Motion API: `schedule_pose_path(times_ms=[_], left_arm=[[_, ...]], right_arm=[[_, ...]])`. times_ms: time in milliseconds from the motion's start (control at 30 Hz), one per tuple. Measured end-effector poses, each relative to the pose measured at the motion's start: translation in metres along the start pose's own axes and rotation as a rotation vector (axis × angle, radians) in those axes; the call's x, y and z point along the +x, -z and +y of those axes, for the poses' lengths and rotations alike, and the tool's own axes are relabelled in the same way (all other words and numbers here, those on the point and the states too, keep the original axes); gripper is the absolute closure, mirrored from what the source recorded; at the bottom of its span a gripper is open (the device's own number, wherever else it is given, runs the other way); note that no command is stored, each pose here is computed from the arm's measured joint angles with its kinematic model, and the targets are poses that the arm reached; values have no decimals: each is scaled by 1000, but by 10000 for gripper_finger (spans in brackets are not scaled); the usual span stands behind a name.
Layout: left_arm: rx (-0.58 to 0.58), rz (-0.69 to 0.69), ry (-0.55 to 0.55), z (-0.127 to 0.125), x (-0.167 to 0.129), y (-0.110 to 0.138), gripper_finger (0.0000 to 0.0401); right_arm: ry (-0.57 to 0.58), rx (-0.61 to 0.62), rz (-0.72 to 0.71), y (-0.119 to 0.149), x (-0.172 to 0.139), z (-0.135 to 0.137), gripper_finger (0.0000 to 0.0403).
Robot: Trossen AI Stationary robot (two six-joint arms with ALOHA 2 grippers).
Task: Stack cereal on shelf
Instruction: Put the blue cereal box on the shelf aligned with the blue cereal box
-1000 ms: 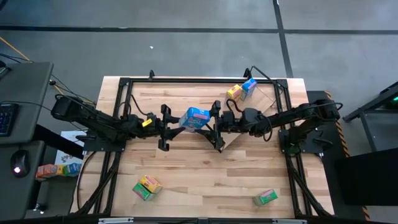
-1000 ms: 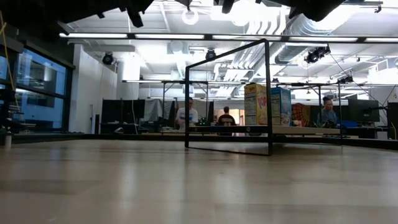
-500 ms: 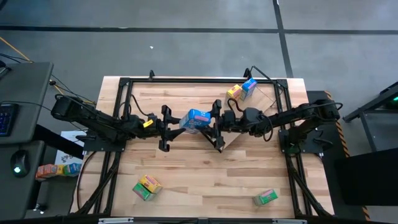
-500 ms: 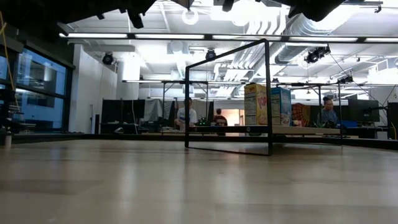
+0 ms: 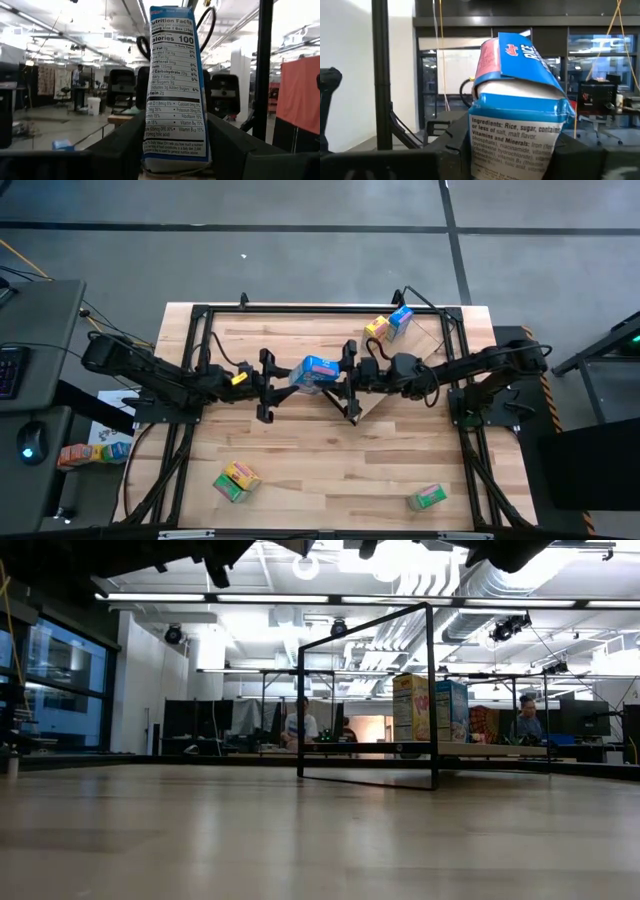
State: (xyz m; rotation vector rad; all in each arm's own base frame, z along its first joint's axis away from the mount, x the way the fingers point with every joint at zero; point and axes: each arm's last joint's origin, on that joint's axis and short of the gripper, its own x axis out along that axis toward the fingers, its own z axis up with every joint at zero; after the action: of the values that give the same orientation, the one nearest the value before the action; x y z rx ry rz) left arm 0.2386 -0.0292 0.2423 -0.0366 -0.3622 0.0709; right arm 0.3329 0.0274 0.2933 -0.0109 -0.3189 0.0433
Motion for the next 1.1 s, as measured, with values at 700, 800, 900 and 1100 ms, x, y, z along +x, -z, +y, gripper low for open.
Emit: schedule_pose_path(times_ms=[700,800,900,1100], left_arm=[[26,136,-22,-1,-24,-31,142],[28,139,-22,-1,-24,-30,140],[29,142,-22,-1,-24,-30,140],[30,146,-21,-2,-23,-29,142]], right_arm=[[312,-136,488,-70,-83,-3,290],[452,-133,585,-68,-101,-3,290],[614,-146,630,-57,-119,-4,290],[1004,-130,586,-9,-156,-14,290]])
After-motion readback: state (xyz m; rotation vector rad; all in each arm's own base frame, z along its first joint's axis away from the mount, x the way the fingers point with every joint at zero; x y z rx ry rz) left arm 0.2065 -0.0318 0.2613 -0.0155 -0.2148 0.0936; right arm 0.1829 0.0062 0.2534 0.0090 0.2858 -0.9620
